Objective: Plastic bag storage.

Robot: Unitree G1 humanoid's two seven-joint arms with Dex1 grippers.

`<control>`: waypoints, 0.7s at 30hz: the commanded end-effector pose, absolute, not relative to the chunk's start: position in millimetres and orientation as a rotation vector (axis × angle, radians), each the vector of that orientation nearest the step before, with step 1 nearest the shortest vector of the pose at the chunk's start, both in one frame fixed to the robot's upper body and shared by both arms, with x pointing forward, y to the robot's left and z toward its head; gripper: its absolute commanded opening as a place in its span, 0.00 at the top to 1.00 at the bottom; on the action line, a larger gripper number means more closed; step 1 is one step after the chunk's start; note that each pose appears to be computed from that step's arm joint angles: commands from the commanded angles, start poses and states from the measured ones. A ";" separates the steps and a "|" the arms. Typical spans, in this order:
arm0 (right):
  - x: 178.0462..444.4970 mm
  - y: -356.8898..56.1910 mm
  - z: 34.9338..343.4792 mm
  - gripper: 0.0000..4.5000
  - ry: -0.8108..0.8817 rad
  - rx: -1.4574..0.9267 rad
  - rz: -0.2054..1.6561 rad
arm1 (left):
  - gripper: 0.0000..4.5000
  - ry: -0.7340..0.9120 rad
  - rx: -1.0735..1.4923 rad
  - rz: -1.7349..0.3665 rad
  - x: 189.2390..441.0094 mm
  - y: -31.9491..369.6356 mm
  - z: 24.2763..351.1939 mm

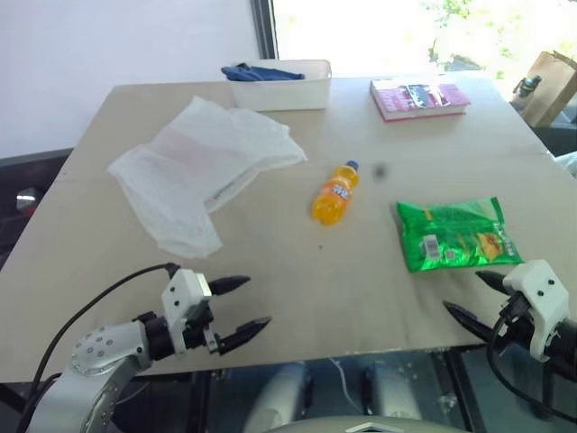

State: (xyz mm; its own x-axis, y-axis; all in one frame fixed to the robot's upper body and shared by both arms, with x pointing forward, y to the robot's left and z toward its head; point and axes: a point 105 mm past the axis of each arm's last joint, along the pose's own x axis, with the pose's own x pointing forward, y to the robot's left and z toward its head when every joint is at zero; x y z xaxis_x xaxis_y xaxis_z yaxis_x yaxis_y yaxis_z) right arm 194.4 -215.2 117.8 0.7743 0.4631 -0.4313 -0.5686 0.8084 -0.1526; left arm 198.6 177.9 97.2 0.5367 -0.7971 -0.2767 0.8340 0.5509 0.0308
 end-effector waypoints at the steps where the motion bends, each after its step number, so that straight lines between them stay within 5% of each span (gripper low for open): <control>1: 196.3 -200.8 138.0 0.01 0.307 -0.296 0.615 | 0.00 0.136 0.141 -0.949 207.9 171.6 117.3; 8: 188.4 -158.1 187.0 0.01 0.051 -0.270 0.850 | 0.00 -0.101 0.075 -0.609 262.8 191.0 170.6; 12: 184.9 -145.6 201.9 0.01 -0.023 -0.317 0.957 | 0.00 -0.078 0.264 -0.247 292.5 228.2 185.7; 21: 185.1 -149.7 199.7 0.01 -0.013 -0.368 1.042 | 0.00 0.059 0.611 -0.083 293.2 228.0 182.9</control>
